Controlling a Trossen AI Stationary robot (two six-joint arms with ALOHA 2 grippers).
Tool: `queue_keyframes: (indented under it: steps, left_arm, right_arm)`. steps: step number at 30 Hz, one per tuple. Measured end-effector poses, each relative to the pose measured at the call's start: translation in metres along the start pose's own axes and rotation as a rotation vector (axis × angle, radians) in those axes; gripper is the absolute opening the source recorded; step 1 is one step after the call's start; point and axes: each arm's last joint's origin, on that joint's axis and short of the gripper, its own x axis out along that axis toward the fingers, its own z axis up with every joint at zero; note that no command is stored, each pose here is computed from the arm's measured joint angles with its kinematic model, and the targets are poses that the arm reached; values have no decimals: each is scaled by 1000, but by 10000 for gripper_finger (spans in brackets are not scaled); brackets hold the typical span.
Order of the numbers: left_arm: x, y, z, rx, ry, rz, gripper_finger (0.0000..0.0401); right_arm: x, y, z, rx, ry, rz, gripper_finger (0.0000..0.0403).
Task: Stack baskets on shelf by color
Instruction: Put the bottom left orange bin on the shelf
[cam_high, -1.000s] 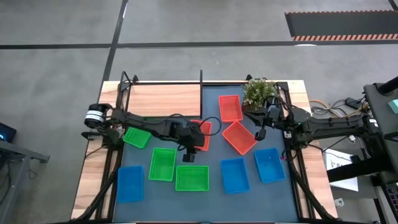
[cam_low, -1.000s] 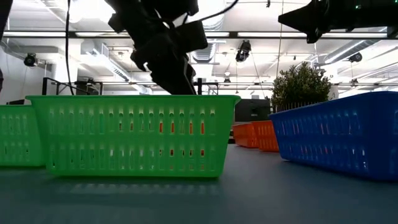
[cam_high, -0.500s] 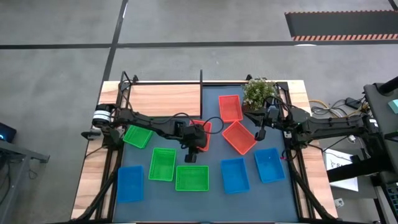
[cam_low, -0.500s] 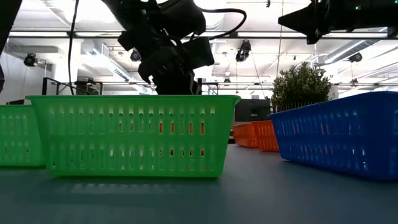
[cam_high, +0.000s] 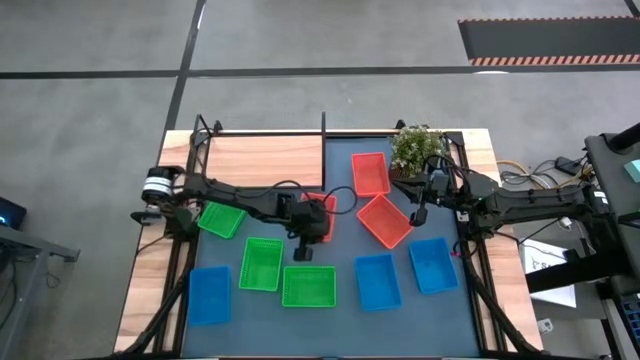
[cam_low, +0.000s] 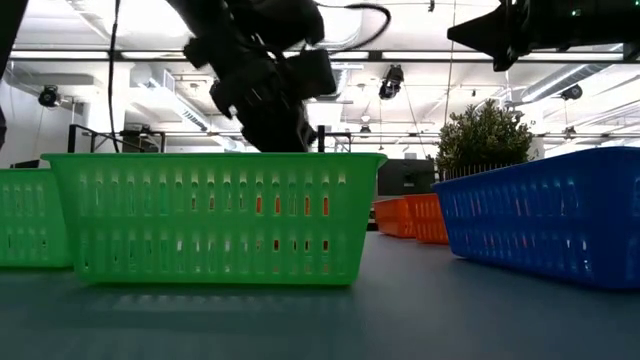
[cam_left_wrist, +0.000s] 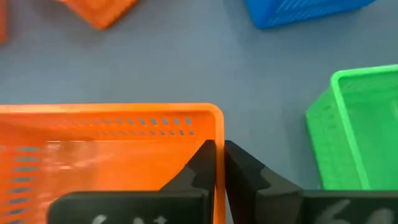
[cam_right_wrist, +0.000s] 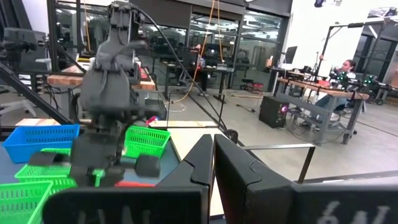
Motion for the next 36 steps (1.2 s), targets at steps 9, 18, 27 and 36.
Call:
queue_keyframes:
  steps: [9, 18, 27, 36]
  left_arm:
    - [-71, -20, -5, 52, 51, 166, 1]
    - [-133, -17, -35, 125, 129, 372, 0]
    - [-154, 25, -94, 101, 200, 481, 0]
    - [-173, 68, -141, -20, 220, 503, 0]
  right_arm:
    - [0, 0, 0, 6, 5, 0, 9]
    - [0, 0, -1, 5, 11, 1, 9]
    - [0, 0, -2, 3, 19, 2, 9]
    - [0, 0, -2, -4, 19, 2, 9]
